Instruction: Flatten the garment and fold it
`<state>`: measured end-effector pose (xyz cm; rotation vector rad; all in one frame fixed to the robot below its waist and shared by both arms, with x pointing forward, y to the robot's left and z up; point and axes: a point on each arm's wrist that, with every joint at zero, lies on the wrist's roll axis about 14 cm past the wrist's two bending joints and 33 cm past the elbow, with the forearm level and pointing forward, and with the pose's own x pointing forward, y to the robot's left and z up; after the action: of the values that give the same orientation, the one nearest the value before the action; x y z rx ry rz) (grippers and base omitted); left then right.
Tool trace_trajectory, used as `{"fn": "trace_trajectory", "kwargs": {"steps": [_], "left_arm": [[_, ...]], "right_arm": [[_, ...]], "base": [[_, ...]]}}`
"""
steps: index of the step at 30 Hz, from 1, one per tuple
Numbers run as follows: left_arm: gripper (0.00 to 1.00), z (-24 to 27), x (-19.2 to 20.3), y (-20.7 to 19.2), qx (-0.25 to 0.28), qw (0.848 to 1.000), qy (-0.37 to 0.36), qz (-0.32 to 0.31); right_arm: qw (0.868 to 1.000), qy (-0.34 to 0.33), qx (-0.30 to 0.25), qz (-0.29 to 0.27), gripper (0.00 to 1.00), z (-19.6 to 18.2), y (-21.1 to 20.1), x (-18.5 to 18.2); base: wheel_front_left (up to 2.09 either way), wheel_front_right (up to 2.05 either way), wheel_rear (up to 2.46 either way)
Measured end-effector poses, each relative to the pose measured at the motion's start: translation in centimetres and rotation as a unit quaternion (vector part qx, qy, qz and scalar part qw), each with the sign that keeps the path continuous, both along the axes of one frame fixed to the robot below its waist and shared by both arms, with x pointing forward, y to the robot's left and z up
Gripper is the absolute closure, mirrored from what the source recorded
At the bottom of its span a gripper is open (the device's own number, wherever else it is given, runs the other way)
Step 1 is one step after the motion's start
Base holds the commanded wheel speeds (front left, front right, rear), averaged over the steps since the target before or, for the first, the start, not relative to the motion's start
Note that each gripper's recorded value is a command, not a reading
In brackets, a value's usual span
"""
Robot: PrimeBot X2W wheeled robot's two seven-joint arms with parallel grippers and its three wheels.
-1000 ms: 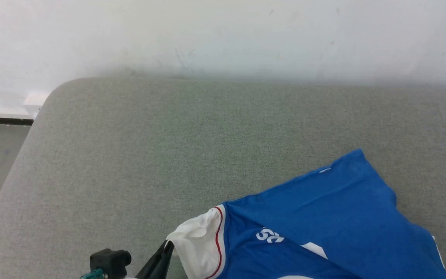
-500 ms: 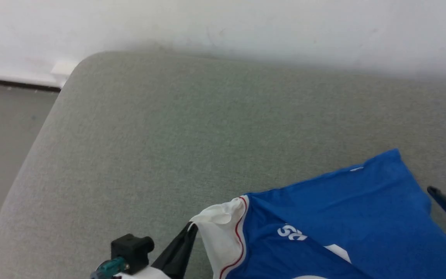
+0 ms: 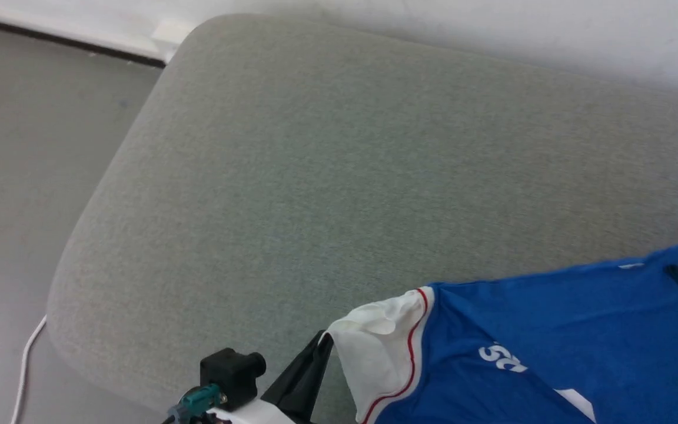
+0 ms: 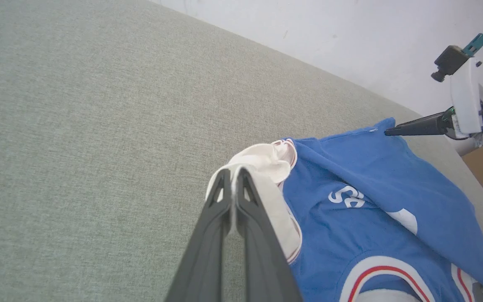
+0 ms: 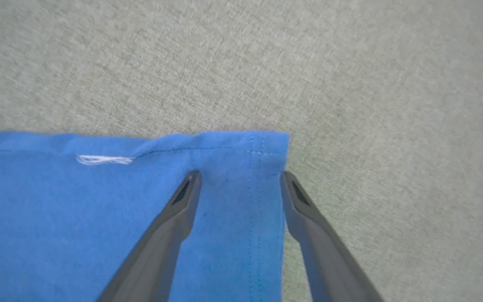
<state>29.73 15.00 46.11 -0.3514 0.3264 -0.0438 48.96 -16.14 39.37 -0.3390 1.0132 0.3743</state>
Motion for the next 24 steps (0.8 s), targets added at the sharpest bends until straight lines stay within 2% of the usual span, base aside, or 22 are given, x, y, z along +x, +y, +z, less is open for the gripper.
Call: {"fn": "trace_trajectory", "kwargs": {"steps": [6, 7, 8, 9, 14, 19, 22, 24], "left_arm": [[1.00, -0.9, -0.6, 0.9, 0.002, 1.000, 0.019, 0.024], [1.00, -1.1, -0.7, 0.9, 0.002, 0.999, 0.022, 0.025], [1.00, -1.2, -0.8, 1.0, 0.002, 0.999, 0.024, 0.026], [1.00, -1.3, -0.8, 1.0, 0.003, 0.999, 0.027, 0.027], [1.00, -1.2, -0.7, 0.9, 0.002, 0.999, 0.023, 0.023], [1.00, -0.1, 0.0, 1.4, 0.014, 1.000, -0.001, 0.013], [1.00, 1.3, 0.5, 1.8, 0.025, 0.999, -0.026, 0.005], [1.00, 2.7, 1.1, 2.3, 0.037, 0.998, -0.051, 0.001]], "right_arm": [[0.999, 0.034, -0.018, 0.023, 0.00, -2.6, 0.9, 0.4], [0.999, 0.037, -0.020, 0.027, 0.22, -2.8, 0.9, 0.4], [0.999, 0.038, -0.020, 0.030, 0.77, -3.0, 1.0, 0.5], [0.999, 0.040, -0.019, 0.032, 1.00, -3.2, 1.2, 0.5], [0.999, 0.013, 0.003, 0.041, 1.00, -2.8, 2.0, 0.8], [0.998, -0.042, 0.027, 0.037, 1.00, -1.0, 1.7, 1.1], [0.994, -0.095, 0.048, 0.031, 1.00, 1.9, 1.4, 2.0], [0.986, -0.148, 0.064, 0.030, 1.00, 5.1, 1.1, 3.0]], "base": [[0.00, 0.00, 0.00], [0.00, 0.00, 0.00], [0.00, 0.00, 0.00], [0.00, 0.00, 0.00], [0.00, 0.00, 0.00], [0.00, 0.00, 0.00], [0.00, 0.00, 0.00], [0.00, 0.00, 0.00]]}}
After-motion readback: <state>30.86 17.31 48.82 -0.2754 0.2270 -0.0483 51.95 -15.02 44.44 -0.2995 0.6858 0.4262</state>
